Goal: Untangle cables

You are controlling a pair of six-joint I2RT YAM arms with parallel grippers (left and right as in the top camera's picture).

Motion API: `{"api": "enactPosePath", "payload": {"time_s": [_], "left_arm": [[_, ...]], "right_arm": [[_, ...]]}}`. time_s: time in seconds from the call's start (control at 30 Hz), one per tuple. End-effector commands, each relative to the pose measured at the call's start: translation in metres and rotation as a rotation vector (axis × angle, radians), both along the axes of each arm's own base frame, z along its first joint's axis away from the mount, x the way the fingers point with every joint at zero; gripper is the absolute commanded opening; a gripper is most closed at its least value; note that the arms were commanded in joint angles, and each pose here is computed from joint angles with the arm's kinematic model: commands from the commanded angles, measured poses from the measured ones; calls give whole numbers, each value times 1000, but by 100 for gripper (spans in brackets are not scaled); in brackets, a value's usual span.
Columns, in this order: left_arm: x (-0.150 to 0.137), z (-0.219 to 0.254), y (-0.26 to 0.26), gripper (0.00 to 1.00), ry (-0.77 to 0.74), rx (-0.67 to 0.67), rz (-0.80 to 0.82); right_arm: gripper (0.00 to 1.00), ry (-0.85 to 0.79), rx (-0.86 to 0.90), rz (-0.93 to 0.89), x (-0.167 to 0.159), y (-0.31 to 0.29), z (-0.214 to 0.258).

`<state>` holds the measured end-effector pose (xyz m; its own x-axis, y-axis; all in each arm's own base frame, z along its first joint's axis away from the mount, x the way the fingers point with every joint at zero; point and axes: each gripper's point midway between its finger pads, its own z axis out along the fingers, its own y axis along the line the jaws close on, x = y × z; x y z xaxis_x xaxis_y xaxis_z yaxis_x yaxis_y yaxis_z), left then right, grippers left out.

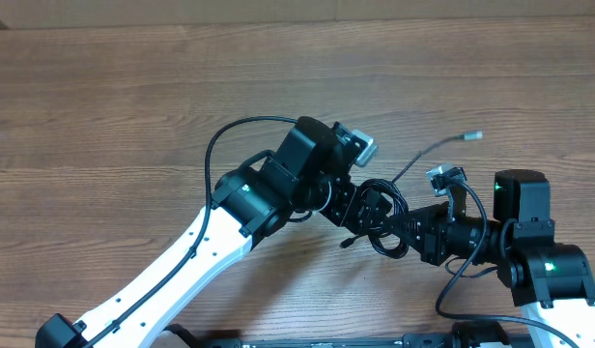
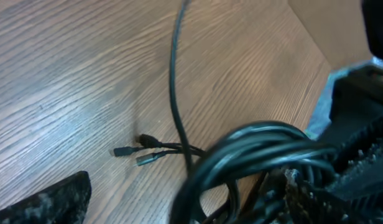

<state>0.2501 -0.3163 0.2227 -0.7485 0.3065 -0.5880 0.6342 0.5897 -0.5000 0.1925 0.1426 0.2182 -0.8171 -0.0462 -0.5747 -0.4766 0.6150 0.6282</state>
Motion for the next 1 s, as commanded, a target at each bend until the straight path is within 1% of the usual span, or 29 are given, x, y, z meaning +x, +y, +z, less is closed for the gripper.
{"api": "enactPosePath", "payload": {"time_s": [0.0, 0.2, 0.37, 0.5, 0.6, 0.67, 0.7, 0.77, 0.87, 0.97], "left_arm": [[15, 29, 15, 100, 36, -86, 90], [19, 54, 41, 100, 99, -214, 74], [16, 65, 66, 100, 132, -275, 35], [11, 54, 81, 100, 189, -242, 54], [2, 46, 84, 100, 202, -208, 27], [-5, 41, 86, 97, 206, -187, 4], [-10, 38, 87, 93, 198, -170, -21], [-13, 35, 88, 89, 180, -156, -50], [-14, 35, 88, 86, 155, -151, -71], [-12, 36, 88, 86, 141, -154, -74]], "right_arm": [[4, -33, 13, 15, 0, 2, 11], [4, -32, 14, 13, 0, 2, 11], [4, -18, 35, -15, 5, 3, 15], [4, -10, 74, -40, 10, 5, 22], [4, -39, 115, -4, 9, 10, 31], [4, -69, 143, 21, 10, 13, 39], [4, -99, 171, 49, 9, 17, 46], [4, -131, 217, 85, 8, 21, 58], [4, -142, 263, 79, 14, 23, 71], [4, -153, 292, 62, 20, 24, 81]]}}
